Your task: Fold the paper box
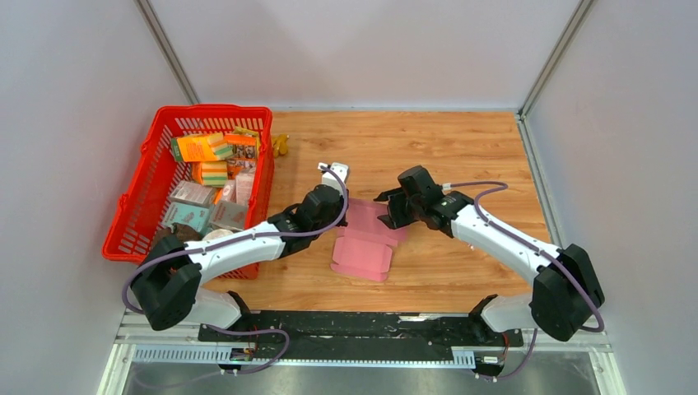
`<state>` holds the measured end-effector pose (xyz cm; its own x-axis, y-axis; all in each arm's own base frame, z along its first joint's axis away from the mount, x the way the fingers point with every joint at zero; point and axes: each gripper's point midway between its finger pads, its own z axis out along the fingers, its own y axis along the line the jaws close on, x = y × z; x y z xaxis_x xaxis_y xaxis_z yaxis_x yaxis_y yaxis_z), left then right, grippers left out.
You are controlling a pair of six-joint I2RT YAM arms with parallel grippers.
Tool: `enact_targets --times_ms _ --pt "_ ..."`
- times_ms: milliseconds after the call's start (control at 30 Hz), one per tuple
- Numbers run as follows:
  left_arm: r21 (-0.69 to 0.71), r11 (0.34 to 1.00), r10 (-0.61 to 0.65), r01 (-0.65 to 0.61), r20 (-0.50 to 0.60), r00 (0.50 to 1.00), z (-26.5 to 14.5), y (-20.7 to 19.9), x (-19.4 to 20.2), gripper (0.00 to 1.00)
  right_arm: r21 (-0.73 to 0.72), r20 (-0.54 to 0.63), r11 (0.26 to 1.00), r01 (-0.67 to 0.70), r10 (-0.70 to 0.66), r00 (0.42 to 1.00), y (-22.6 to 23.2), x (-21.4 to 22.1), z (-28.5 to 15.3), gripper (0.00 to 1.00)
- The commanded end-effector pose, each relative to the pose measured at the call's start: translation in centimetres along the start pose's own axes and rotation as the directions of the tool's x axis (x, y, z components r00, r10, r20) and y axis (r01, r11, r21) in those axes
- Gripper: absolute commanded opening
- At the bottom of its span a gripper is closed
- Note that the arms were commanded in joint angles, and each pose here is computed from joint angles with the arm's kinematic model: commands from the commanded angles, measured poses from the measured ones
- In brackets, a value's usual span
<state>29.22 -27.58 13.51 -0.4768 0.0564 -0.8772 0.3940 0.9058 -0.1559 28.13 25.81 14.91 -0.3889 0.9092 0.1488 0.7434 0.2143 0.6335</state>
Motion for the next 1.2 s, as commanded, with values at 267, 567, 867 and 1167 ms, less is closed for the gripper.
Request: enact_targets --times_ms 267,567,867,1167 --pt "0.025 0.999 0.024 -0.027 0.091 0.996 -1.0 -0.6 -2.0 0.0 -0.076 0.023 0.993 -0.089 0.091 0.996 3.1 0.1 1.1 0.44" --pt "0.028 0.999 0.042 -0.045 0.105 0.994 -1.0 -0.8 -2.0 0.0 -0.066 0.005 0.993 -0.101 0.101 0.995 3.2 0.5 2.0 0.39" --pt "0.015 0.998 0.067 -0.069 0.109 0.992 -1.0 -0.6 -1.9 0.0 -0.056 -0.019 0.992 -0.11 0.109 0.994 3.1 0.8 2.7 0.25" --pt "0.072 0.997 0.032 -0.04 0.1 0.994 -2.1 -1.1 -1.3 0.27 -0.091 -0.058 0.992 -0.082 0.077 0.995 3.3 1.2 3.7 0.0"
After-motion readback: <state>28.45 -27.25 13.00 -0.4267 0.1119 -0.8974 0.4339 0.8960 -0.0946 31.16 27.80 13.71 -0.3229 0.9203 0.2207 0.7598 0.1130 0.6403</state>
